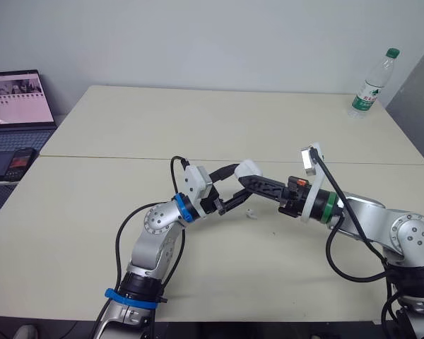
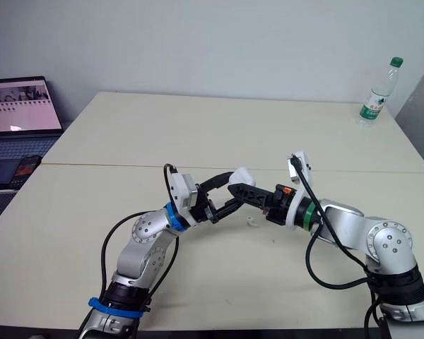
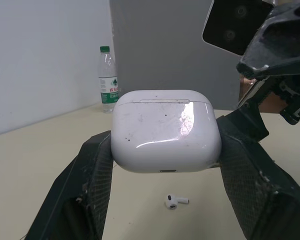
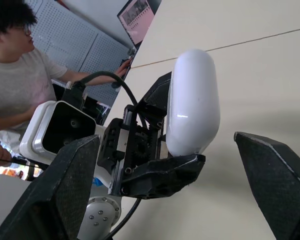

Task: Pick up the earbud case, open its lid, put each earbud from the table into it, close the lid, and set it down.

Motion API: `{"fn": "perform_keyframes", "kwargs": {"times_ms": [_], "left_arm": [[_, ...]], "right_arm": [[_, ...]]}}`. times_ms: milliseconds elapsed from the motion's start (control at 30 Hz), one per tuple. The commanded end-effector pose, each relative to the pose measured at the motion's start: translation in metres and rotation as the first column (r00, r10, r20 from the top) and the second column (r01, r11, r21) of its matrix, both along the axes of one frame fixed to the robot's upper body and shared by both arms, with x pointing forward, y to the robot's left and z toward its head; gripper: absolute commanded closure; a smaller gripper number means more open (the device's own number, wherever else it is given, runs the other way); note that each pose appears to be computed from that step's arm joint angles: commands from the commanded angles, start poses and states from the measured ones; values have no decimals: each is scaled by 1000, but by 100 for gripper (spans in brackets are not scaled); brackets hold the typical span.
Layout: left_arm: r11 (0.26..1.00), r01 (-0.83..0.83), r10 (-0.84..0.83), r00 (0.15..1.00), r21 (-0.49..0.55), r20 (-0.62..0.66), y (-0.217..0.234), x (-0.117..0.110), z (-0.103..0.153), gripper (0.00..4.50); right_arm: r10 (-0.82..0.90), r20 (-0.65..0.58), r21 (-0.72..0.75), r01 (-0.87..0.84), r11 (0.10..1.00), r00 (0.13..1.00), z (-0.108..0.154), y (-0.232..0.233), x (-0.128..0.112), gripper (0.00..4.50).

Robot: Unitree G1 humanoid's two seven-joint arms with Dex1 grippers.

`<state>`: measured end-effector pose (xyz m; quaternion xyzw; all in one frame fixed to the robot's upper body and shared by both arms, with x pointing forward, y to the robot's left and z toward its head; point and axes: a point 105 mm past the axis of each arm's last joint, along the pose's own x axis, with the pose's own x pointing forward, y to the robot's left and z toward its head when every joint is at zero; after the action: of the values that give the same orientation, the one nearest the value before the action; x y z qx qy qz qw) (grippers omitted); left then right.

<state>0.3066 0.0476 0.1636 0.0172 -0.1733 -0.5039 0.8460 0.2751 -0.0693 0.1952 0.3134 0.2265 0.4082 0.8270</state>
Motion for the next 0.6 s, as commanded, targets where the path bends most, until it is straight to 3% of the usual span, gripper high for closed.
{"fn": "perform_keyframes", "kwargs": {"times_ms": [33, 100, 367, 500, 600], "left_arm": [[1000, 7, -6, 999, -16, 51, -2, -3, 10, 175], [1000, 9, -8, 999, -16, 49, -3, -4, 10, 175], [1000, 20, -20, 999, -13, 44, -5, -4, 9, 175], [999, 39, -38, 999, -19, 36, -5, -5, 8, 175], [998, 52, -51, 998, -29, 27, -3, -6, 9, 79]], "right_arm": [[-15, 19, 45, 15, 999, 1000, 13, 3, 0, 38], [-22, 19, 43, 21, 999, 1000, 12, 4, 0, 90], [-44, 23, 34, 43, 998, 999, 12, 3, 2, 382], [-37, 35, 32, 36, 999, 999, 14, 4, 1, 382], [-31, 38, 32, 30, 999, 999, 14, 5, 1, 382]]}}
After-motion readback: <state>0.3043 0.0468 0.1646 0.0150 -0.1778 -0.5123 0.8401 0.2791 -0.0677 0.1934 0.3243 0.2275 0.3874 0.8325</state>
